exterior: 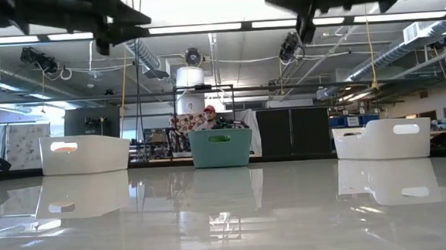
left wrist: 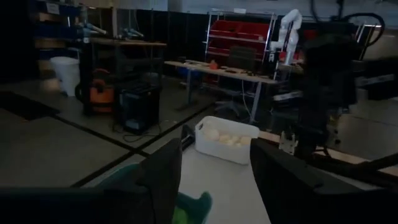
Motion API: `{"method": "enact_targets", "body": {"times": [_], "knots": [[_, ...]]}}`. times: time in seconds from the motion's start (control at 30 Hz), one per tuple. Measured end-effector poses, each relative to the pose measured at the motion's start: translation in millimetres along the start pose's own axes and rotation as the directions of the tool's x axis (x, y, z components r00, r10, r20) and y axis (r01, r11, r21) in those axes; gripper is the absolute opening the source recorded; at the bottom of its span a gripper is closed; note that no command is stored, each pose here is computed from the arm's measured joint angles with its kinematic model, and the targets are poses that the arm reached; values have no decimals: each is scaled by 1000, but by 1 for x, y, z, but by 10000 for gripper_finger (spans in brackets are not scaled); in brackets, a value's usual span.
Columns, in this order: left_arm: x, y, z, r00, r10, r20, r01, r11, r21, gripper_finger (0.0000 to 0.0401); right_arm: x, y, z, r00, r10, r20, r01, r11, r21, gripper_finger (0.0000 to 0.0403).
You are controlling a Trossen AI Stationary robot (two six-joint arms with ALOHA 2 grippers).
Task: Sort produce into baskets
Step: Return to Home Position
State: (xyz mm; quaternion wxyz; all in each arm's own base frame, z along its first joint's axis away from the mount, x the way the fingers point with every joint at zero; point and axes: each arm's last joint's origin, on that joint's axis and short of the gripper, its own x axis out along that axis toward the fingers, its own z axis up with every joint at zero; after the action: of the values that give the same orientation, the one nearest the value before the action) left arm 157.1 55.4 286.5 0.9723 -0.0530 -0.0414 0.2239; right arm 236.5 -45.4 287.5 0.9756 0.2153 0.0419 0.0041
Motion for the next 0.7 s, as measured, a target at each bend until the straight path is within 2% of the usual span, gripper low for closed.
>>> {"method": "enact_targets", "body": {"times": [0.07,0.2,0.3,0.43,0.53,0.6,0.7], "knots": [[-7,1,2,1000,3,-3,-3,1000,5,190,-1,14,-3,997,76,-22,-76,997,-7,13],[-14,-2,1,999,-32,-29,31,999,-39,159,-11,45,-5,971,236,-43,-237,971,-26,13],[-14,-10,-3,993,-96,-69,91,993,-69,122,-26,62,-4,960,276,-43,-279,956,-90,7],[-12,-18,-8,985,-140,-101,133,989,-66,63,-56,70,-4,975,210,-73,-219,965,-147,6],[-13,-17,-7,985,-137,-102,135,991,-26,17,-82,69,-5,984,148,-104,-164,973,-164,4],[-16,-13,-6,987,-124,-103,123,992,-16,8,-100,68,-5,989,111,-102,-128,975,-179,4],[-23,-9,-4,981,-165,-107,161,986,-42,10,-127,64,-5,995,55,-81,-72,971,-228,3]]}}
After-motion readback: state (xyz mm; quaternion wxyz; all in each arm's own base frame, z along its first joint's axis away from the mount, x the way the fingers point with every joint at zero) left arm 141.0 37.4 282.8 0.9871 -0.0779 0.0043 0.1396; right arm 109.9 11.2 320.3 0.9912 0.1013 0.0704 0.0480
